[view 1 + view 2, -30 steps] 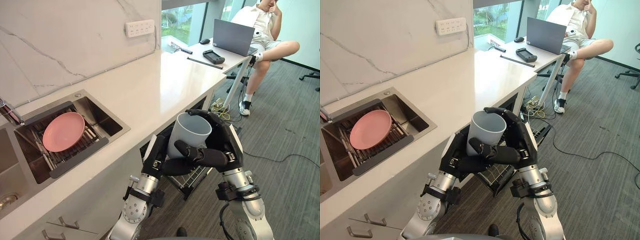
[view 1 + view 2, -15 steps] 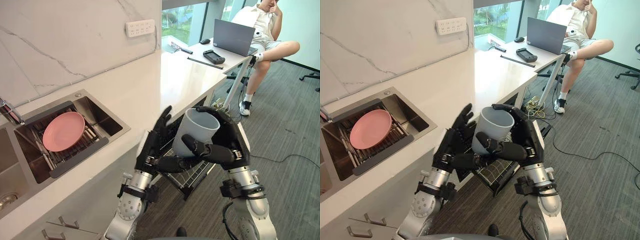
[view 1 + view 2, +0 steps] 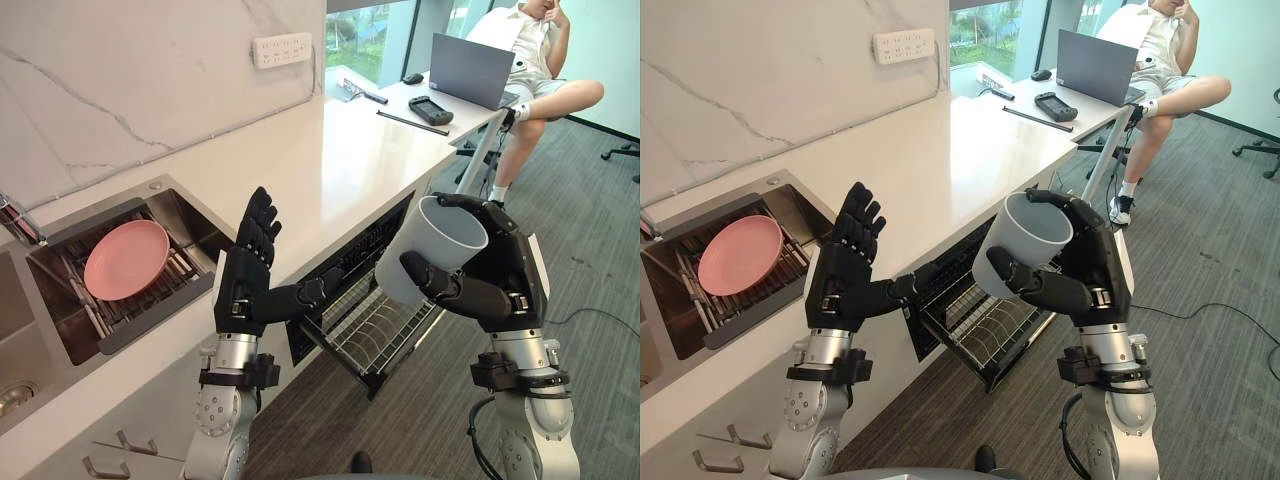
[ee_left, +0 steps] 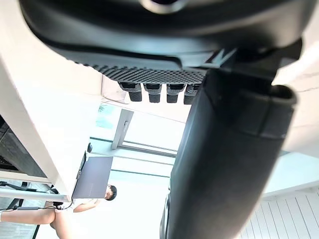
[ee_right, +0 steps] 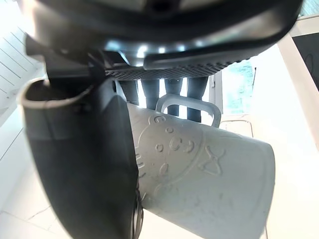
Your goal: Walk over to the sink, pick up the cup, carry it to the dishwasher, place the cup inside the dishwasher, then close the dishwasher door
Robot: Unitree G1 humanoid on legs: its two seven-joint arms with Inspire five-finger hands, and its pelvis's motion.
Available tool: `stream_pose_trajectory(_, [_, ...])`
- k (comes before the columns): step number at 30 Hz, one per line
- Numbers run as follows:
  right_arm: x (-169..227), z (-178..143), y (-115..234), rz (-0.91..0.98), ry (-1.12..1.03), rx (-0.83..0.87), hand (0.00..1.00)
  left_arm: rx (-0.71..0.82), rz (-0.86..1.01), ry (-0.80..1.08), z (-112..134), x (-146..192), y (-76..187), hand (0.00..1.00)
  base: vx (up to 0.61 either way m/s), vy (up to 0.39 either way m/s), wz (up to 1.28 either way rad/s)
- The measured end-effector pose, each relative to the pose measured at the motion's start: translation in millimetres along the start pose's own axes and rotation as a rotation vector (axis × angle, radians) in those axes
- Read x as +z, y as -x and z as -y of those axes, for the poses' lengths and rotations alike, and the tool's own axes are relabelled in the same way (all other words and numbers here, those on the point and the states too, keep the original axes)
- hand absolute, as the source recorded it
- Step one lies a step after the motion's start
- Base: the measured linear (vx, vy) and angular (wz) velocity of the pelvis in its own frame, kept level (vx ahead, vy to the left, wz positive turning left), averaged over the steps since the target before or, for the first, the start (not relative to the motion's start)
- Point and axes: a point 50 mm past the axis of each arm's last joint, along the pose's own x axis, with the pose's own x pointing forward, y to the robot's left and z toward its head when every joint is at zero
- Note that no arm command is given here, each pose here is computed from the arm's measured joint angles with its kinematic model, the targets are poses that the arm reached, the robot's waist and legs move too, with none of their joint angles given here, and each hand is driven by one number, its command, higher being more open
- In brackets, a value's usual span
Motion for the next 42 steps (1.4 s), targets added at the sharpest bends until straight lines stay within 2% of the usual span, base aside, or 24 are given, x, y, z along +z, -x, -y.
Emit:
stream_pose_trajectory(8, [-5.8, -0.1, 14.2, -0.051, -0.016, -0.021, 0.0, -0.022, -0.135, 0.138, -3.0, -15.8, 21.0, 1.0, 0.0, 0.0, 0.0])
stream_pose_trajectory(17, [-8.8, 0.6, 21.7, -0.084, -0.014, -0.022, 0.0, -0.104, -0.337, 0.145, 3.4, -48.2, 42.3, 1.0, 0.0, 0.0, -0.01])
stream_pose_trajectory(27, [-29.2, 5.8, 30.9, -0.188, 0.011, -0.034, 0.0, -0.075, -0.605, 0.079, -6.6, -85.8, 77.6, 1.0, 0.0, 0.0, 0.0])
stream_pose_trajectory(30, [-35.1, 7.4, 34.1, -0.219, 0.007, -0.04, 0.0, -0.033, -0.678, 0.032, -13.8, -96.0, 90.2, 1.0, 0.0, 0.0, 0.0])
stream_pose_trajectory(36, [-48.2, 9.6, 41.5, -0.294, 0.032, -0.028, 0.0, 0.149, -0.808, -0.06, -46.5, -109.3, 119.1, 1.0, 0.0, 0.0, 0.04])
stream_pose_trajectory(42, [-76.8, 16.3, 55.8, -0.462, 0.123, -0.008, 0.0, 0.319, -0.998, -0.167, -81.7, -119.4, 165.0, 1.0, -0.02, 0.009, 0.16])
